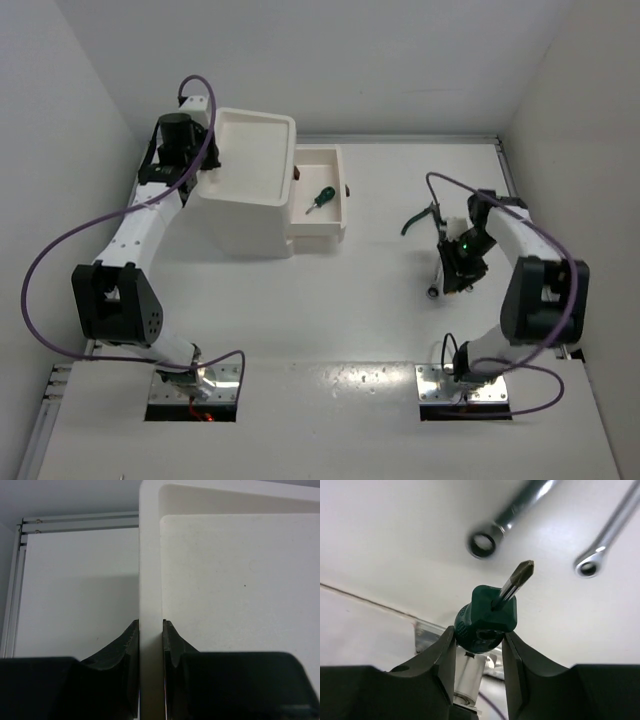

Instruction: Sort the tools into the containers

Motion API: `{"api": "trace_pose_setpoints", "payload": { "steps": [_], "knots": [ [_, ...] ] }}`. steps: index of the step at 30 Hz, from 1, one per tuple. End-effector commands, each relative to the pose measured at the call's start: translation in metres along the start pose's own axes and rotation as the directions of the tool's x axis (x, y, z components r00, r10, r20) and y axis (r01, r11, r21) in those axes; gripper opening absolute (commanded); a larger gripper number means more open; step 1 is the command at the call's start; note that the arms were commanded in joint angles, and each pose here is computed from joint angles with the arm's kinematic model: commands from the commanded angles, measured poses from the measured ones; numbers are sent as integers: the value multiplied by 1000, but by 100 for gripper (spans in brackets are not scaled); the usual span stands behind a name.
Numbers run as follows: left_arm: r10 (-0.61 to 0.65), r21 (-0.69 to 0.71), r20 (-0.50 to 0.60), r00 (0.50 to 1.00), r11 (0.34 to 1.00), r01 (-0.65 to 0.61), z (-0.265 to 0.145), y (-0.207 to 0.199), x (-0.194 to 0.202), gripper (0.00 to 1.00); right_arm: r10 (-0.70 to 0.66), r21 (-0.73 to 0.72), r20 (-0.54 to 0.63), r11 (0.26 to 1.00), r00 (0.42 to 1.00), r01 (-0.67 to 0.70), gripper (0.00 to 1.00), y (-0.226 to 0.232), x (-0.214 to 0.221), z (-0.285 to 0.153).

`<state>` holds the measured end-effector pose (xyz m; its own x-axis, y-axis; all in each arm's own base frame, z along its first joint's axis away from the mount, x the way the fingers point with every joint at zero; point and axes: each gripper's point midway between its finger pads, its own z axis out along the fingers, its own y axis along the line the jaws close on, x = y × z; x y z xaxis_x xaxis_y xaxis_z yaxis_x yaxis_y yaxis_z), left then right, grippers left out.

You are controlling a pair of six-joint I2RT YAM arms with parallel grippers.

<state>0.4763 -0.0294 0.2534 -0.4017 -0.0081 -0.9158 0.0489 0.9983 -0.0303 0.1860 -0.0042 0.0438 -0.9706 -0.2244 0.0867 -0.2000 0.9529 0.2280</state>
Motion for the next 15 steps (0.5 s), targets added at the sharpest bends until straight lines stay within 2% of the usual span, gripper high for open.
{"api": "trace_pose_setpoints", "payload": {
  "steps": [1,3,4,5,6,7,11,12,13,15],
  "knots": [
    [-35,77,-399,916,994,72,-3,-24,133,0,-162,-46,313,982,936,185,0,34,-37,-70],
    [-44,74,-391,919,994,79,-5,-24,129,0,-173,-41,396,978,902,205,0,40,-53,-90],
    [-44,74,-391,919,994,79,-5,-24,129,0,-193,-38,475,970,859,239,0,49,-71,-113],
    [-44,74,-391,919,994,79,-5,-24,129,0,-194,-49,496,967,846,250,0,54,-87,-118],
    [-44,74,-391,919,994,79,-5,-24,129,0,-147,-108,522,966,840,236,0,65,-101,-127],
    [-44,74,-391,919,994,79,-5,-24,129,0,-142,-115,579,961,803,253,0,72,-124,-151],
    [-44,75,-382,923,994,79,-4,-24,125,0,-86,-230,647,925,758,302,0,112,-202,-177],
    [-44,75,-382,923,994,79,-2,-24,124,0,-106,-236,676,907,729,350,0,138,-219,-192],
    [-44,75,-382,923,994,79,-2,-24,124,0,-107,-265,653,895,750,359,0,145,-238,-176],
    [-44,75,-382,923,994,79,-2,-24,124,0,-160,-272,683,850,713,451,0,183,-256,-185]
  ]
}}
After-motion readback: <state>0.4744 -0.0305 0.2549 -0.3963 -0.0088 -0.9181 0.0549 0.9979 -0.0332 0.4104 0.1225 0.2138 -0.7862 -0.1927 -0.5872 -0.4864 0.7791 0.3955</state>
